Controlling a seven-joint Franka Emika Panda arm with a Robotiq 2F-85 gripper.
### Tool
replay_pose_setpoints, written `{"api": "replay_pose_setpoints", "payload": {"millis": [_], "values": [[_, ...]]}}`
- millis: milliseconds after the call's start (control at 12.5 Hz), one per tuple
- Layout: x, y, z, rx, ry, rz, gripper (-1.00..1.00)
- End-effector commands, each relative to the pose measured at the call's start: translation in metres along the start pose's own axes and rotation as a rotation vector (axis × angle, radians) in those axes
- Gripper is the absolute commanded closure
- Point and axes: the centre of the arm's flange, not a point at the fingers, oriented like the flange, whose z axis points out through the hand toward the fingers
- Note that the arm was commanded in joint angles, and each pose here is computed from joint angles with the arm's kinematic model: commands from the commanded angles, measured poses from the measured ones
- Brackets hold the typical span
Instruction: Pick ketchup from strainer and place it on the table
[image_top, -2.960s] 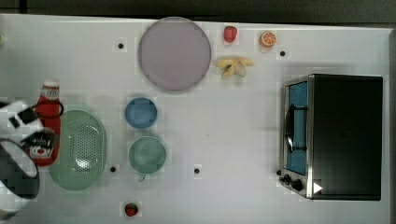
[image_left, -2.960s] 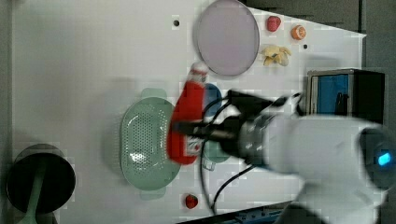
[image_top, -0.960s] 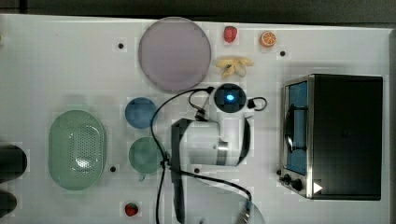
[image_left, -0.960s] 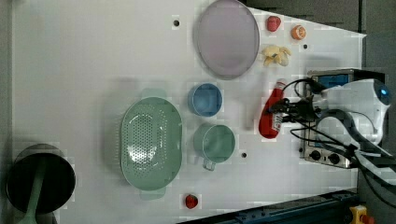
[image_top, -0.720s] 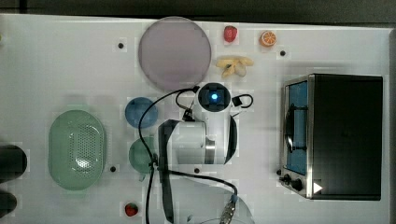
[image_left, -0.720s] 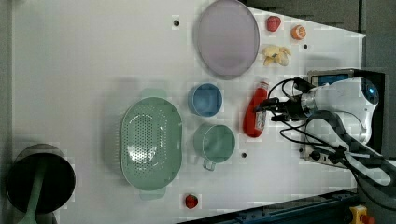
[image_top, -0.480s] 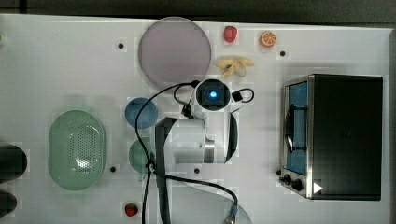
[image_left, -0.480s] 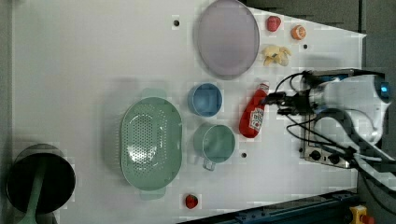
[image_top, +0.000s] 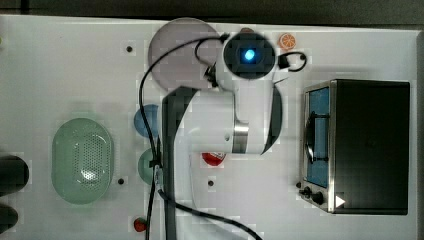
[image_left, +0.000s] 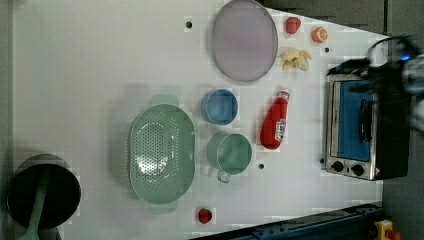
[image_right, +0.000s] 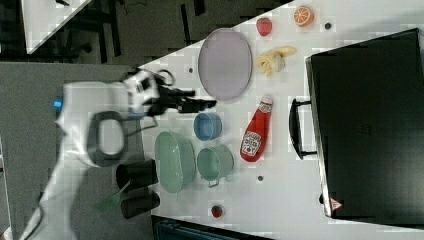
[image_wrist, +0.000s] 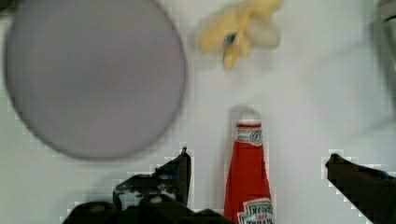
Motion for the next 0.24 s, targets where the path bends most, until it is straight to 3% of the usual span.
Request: {"api": "replay_pose_setpoints", "payload": {"millis": [80,240], "values": [[0.014,0.013,-0.08,0.008,0.019,0.234,-1.0],[0.01,0.014,-0.113,-0.022,-0.03,0.236,-1.0]]}}
